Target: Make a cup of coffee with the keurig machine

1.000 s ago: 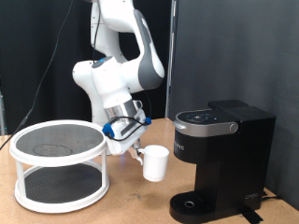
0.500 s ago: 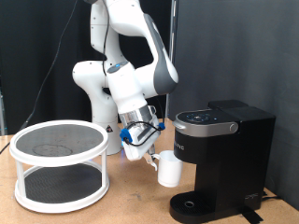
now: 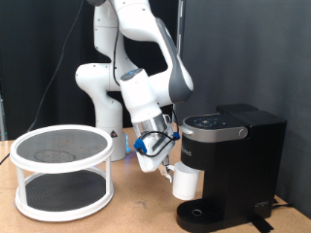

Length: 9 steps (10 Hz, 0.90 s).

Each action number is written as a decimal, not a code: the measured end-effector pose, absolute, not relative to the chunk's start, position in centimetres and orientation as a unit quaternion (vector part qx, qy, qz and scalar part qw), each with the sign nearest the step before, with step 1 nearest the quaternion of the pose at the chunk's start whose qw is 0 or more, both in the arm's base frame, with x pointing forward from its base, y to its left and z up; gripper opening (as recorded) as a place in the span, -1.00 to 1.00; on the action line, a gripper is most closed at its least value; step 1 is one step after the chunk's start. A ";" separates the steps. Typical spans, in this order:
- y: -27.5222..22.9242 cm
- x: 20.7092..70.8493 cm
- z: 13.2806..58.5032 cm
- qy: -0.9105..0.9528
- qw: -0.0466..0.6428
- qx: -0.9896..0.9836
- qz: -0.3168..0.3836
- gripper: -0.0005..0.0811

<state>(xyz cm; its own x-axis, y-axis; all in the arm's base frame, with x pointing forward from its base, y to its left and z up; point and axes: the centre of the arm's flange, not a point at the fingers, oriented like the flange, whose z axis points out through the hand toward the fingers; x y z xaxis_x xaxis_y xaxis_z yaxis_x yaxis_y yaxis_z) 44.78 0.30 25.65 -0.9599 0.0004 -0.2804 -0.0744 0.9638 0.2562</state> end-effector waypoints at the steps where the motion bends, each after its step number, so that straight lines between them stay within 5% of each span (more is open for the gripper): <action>1: 0.5 45.0 25.4 0.981 0.141 -0.019 0.133 -0.99; 9: 2.1 45.7 23.5 0.982 0.136 -0.021 0.133 -0.99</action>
